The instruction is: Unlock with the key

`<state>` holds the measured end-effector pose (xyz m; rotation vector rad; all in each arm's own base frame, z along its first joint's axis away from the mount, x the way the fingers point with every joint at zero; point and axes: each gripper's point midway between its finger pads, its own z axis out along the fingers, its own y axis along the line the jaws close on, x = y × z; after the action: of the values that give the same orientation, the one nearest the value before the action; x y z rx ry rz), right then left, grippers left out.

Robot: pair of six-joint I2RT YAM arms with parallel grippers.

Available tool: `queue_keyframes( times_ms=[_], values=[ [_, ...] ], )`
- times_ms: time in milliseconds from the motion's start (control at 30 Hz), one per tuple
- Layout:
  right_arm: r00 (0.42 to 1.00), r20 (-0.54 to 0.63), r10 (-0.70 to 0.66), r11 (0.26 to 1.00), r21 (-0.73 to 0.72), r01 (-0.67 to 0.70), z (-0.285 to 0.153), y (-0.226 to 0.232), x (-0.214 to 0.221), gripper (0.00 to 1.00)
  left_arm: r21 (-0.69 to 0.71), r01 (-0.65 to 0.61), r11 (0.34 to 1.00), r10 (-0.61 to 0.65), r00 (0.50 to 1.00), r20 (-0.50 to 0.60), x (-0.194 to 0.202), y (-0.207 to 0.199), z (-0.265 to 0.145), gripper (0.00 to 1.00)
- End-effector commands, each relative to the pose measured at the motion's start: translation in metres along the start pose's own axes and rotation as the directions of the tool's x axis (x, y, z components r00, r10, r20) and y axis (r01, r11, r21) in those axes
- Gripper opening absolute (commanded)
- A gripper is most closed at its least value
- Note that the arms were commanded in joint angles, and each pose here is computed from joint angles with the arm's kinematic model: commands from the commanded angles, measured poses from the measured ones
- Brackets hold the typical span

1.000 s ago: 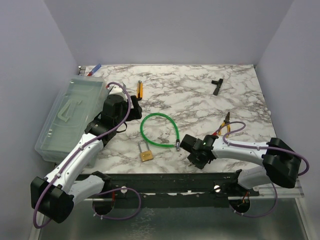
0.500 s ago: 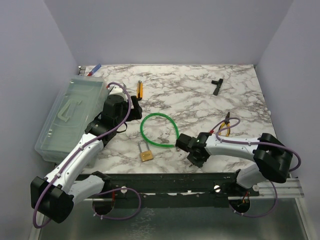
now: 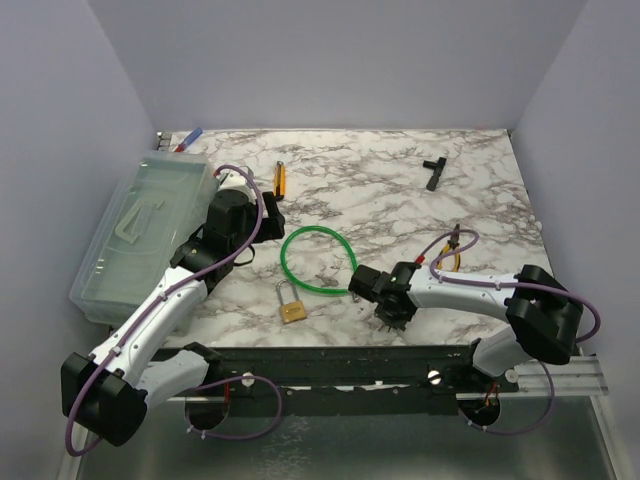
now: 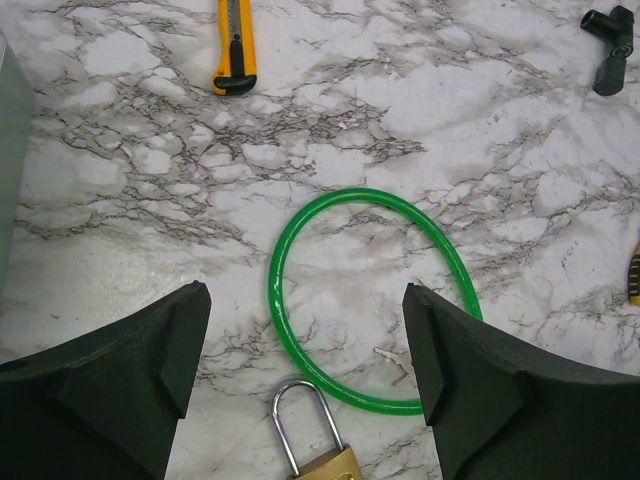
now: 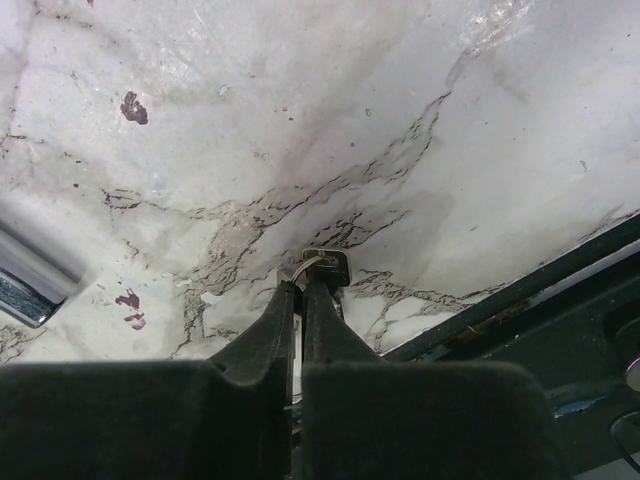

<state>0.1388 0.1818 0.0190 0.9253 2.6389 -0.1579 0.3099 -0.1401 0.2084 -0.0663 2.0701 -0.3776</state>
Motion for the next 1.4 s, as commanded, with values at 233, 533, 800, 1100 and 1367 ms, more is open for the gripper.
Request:
queue_keyframes(
  times_ms=[233,533,800,1100,1367],
  values=[
    [0.992,0.122,0.011,0.998,-0.06,-0.004,0.0,0.008,-0.024,0.0,0.049,-0.016,0.999,0.016,1.0,0.003,0.002,-0.008,-0.004,0.84],
    [0.976,0.157,0.149,0.97,-0.217,-0.114,-0.026,0.026,-0.045,0.0,0.166,0.055,0.985,-0.052,0.998,-0.025,0.006,-0.032,-0.01,0.84],
    [0.949,0.168,0.268,0.887,-0.427,-0.175,-0.065,0.054,-0.071,0.0,0.323,0.234,0.917,-0.201,0.971,-0.133,0.012,-0.068,-0.03,0.81],
    [0.924,0.134,0.357,0.586,-0.803,-0.11,-0.125,0.089,-0.096,0.0,0.48,0.299,0.825,-0.204,0.949,-0.239,0.012,-0.105,-0.053,0.77],
    [0.851,0.043,0.523,0.329,-0.931,-0.155,-0.182,0.097,-0.129,0.0,0.519,0.53,0.671,-0.384,0.847,-0.368,-0.008,-0.143,-0.064,0.74]
  ],
)
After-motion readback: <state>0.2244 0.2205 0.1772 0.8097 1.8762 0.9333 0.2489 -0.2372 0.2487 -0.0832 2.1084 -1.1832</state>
